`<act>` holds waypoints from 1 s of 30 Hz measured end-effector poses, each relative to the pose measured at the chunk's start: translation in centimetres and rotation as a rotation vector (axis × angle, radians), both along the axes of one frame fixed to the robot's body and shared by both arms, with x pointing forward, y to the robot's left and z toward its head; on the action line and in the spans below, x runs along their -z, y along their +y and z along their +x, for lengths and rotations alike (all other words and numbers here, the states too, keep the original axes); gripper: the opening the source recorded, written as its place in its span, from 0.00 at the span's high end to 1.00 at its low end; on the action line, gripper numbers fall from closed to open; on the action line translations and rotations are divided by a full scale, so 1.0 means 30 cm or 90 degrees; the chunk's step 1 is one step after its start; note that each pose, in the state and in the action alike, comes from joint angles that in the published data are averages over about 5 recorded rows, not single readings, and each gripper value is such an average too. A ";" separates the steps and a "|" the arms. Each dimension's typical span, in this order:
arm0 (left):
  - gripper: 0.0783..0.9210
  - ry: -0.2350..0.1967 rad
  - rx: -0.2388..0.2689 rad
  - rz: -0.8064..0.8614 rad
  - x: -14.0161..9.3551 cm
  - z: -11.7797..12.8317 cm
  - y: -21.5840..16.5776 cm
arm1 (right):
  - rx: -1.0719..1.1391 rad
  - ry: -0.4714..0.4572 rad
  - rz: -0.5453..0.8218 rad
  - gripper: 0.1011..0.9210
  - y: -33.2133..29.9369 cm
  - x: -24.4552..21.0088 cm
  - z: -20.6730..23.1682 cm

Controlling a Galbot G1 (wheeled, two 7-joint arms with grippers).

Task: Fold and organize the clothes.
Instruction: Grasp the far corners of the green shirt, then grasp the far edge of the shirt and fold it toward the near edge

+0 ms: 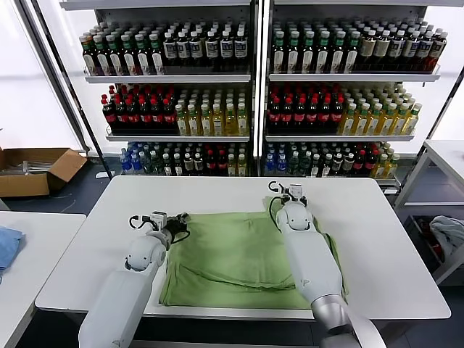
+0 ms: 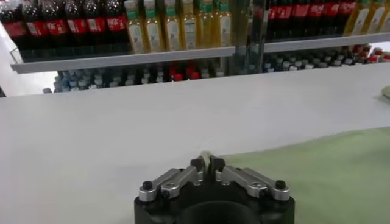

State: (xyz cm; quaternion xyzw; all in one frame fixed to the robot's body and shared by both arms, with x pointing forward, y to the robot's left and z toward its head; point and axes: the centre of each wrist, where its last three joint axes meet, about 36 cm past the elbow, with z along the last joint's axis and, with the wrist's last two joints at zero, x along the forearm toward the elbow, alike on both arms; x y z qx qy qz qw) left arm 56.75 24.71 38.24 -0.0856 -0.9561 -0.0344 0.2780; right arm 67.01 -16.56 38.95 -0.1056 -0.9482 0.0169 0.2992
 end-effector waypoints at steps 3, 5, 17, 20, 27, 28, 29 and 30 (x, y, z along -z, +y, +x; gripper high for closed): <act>0.99 -0.007 -0.002 -0.003 -0.011 0.001 0.002 | 0.003 -0.004 0.009 0.89 -0.001 -0.004 -0.007; 0.99 -0.014 -0.004 -0.006 -0.019 0.001 0.003 | 0.006 -0.009 0.014 0.95 -0.004 -0.008 -0.012; 0.99 -0.088 -0.001 -0.024 -0.071 -0.033 0.005 | 0.016 -0.072 0.033 0.99 -0.022 -0.100 -0.075; 0.99 -0.104 0.001 -0.027 -0.087 -0.051 0.006 | 0.015 -0.093 0.035 0.99 -0.027 -0.125 -0.110; 0.99 -0.133 0.007 -0.031 -0.113 -0.108 0.009 | 0.015 -0.136 0.035 0.99 -0.045 -0.178 -0.215; 0.99 -0.136 0.008 -0.032 -0.116 -0.117 0.008 | 0.016 -0.143 0.034 0.99 -0.050 -0.185 -0.232; 0.99 -0.139 0.009 -0.033 -0.119 -0.128 0.008 | 0.016 -0.149 0.034 0.99 -0.055 -0.192 -0.250; 0.99 -0.142 0.010 -0.034 -0.121 -0.139 0.008 | 0.017 -0.155 0.033 0.99 -0.060 -0.198 -0.269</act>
